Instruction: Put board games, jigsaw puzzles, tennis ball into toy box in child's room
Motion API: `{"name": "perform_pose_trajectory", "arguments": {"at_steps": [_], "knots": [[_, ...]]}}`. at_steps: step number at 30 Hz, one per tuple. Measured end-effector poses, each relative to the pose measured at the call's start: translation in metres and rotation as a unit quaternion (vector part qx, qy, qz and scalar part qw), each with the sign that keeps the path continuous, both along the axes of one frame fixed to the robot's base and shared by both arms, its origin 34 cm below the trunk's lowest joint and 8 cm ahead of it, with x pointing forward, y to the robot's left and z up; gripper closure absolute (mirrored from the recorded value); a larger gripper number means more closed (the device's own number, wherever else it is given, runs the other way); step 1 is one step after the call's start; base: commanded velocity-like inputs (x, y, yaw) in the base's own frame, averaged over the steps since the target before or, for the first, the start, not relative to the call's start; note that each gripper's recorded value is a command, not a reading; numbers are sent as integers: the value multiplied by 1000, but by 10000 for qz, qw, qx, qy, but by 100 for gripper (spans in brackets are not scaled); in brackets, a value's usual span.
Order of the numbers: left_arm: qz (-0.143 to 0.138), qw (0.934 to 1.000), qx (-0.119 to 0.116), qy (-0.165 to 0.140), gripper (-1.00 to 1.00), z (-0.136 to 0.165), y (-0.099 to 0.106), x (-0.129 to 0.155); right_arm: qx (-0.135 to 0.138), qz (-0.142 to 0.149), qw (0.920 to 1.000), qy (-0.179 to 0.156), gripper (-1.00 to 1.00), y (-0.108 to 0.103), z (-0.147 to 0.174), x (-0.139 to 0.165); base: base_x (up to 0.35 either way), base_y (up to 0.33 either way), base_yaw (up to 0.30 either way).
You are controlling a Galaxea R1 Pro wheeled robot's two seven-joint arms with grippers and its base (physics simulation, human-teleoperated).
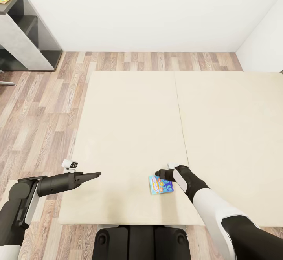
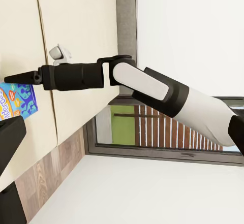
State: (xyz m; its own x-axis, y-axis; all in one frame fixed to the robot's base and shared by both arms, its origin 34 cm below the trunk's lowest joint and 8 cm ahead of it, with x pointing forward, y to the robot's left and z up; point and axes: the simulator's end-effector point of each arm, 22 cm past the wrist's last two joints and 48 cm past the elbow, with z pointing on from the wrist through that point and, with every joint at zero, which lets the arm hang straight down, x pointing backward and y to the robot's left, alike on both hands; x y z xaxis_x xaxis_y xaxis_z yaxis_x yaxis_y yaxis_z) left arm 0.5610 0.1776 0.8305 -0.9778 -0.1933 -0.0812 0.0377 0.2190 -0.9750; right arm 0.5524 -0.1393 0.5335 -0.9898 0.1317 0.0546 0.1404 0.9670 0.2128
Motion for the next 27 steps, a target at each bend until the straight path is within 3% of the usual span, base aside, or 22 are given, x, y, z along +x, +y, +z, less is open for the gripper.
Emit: {"name": "perform_pose_trajectory", "arguments": {"at_steps": [27], "knots": [[-2, 10000, 3, 1, -100, 0, 0, 0, 42, 74, 9999, 108, -100, 5, 1, -6, 0, 0, 0]]}}
